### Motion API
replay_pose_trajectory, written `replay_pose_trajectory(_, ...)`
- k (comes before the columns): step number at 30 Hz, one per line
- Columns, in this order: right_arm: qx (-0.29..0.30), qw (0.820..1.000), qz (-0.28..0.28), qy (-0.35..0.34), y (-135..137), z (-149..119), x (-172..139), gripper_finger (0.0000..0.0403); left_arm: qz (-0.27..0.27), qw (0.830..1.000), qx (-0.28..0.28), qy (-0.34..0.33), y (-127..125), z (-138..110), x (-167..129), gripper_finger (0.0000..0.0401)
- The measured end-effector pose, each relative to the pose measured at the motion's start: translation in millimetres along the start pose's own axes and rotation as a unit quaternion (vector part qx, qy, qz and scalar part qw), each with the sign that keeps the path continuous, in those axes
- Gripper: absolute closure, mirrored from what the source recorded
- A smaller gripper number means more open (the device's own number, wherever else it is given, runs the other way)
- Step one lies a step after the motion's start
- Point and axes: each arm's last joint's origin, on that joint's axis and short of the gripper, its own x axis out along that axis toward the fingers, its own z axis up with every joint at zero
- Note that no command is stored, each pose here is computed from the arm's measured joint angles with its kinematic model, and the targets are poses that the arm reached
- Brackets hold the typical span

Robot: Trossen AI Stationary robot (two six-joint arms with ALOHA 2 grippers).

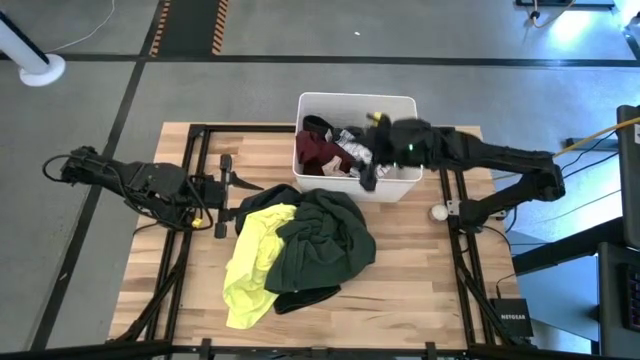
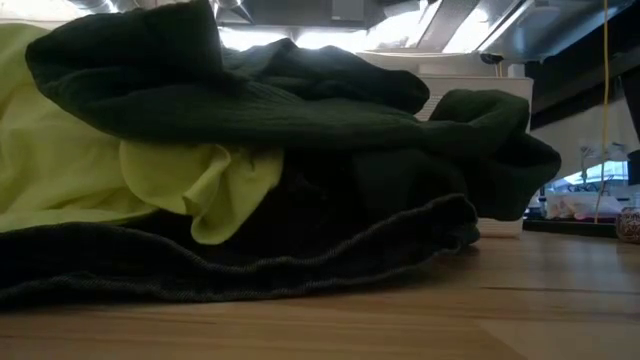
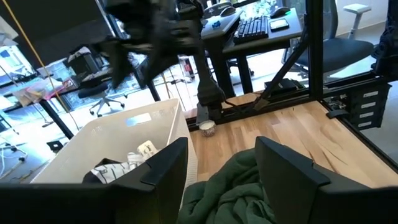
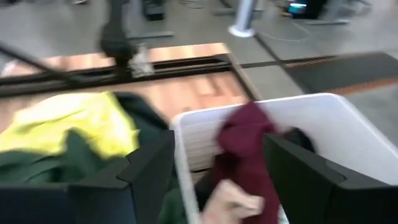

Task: Sort clothes
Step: Put the green shirt into the white laundry organizer

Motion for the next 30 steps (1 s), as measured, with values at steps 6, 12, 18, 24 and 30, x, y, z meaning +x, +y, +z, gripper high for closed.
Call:
replay_pose_trajectory(6, -0.049, 0.995, 0.080, 0.040, 50.3, -19.8, -4.6, 0.0143, 0.001, 1.000, 0.002, -0.004, 0.2, 0.7, 0.0, 0.0219)
replay_pose_trajectory(12, -0.079, 0.983, 0.140, 0.088, 96.5, -50.5, -0.8, 0.0143, 0.001, 1.000, 0.009, -0.003, 0.2, 0.6, 0.0, 0.0219)
replay_pose_trajectory(18, -0.125, 0.969, 0.161, 0.142, 134.9, -87.5, 27.4, 0.0143, 0.000, 1.000, 0.004, -0.001, 0.1, 0.3, 0.0, 0.0219)
replay_pose_trajectory(24, -0.169, 0.954, 0.172, 0.176, 164.4, -117.2, 68.4, 0.0143, 0.000, 1.000, 0.003, -0.001, 0.0, 0.2, 0.0, 0.0219)
replay_pose_trajectory(30, -0.222, 0.960, 0.098, 0.143, 175.0, -128.9, 97.1, 0.0143, 0.000, 1.000, 0.003, 0.000, 0.0, 0.0, 0.0, 0.0219)
